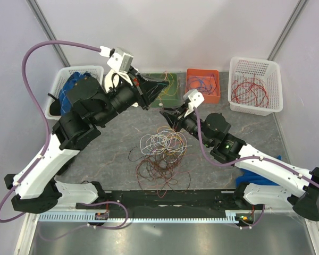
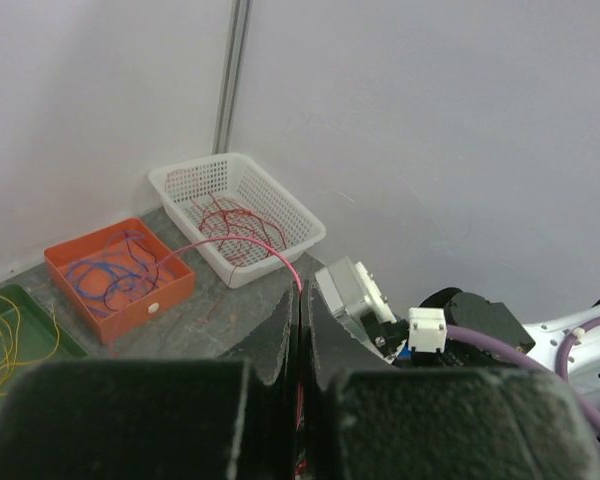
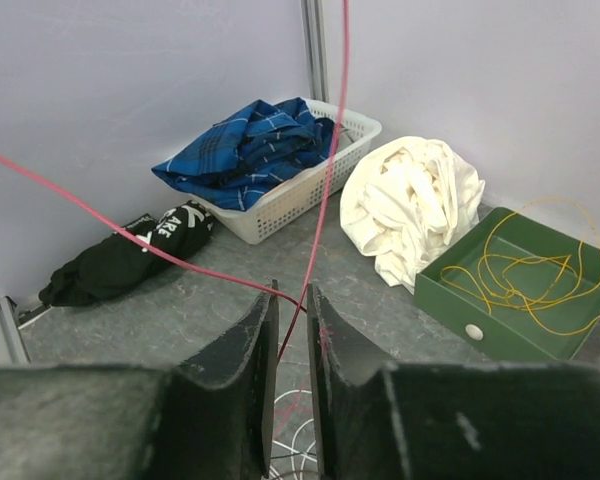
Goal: Untangle the cables
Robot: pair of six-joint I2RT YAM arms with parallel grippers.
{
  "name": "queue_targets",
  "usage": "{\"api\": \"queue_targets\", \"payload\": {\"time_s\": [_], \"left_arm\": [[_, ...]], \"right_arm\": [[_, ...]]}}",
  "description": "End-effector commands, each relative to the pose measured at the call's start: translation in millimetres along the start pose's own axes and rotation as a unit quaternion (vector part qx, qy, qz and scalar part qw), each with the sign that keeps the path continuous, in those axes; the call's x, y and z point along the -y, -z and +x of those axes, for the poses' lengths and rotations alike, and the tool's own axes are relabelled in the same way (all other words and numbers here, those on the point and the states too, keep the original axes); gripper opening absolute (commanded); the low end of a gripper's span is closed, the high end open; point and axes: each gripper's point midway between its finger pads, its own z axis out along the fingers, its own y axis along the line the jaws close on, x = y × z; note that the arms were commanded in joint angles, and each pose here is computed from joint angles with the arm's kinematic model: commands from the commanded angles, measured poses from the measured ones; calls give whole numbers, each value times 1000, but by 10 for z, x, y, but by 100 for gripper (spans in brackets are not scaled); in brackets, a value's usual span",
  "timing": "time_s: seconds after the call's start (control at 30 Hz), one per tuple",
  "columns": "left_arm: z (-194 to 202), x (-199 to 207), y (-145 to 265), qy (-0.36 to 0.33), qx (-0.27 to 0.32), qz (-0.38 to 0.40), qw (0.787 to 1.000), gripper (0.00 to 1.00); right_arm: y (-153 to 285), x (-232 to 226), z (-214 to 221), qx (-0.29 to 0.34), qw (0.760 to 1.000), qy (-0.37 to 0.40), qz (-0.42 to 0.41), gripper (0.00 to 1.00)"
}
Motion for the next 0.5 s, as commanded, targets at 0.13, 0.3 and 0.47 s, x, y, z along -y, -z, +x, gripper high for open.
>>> {"api": "queue_targets", "payload": {"time_s": [0.13, 0.3, 0.47], "left_arm": [[9, -21, 106, 25, 9, -7, 1000, 2], [90, -52, 145, 31, 8, -11, 999, 2], [132, -125, 190, 33, 12, -27, 999, 14]], "right_arm": [[-38, -81, -332, 51, 998, -18, -16, 8], [1, -72, -362, 65, 997, -27, -15, 0], [66, -4, -390, 72, 997, -29, 3, 0]]}}
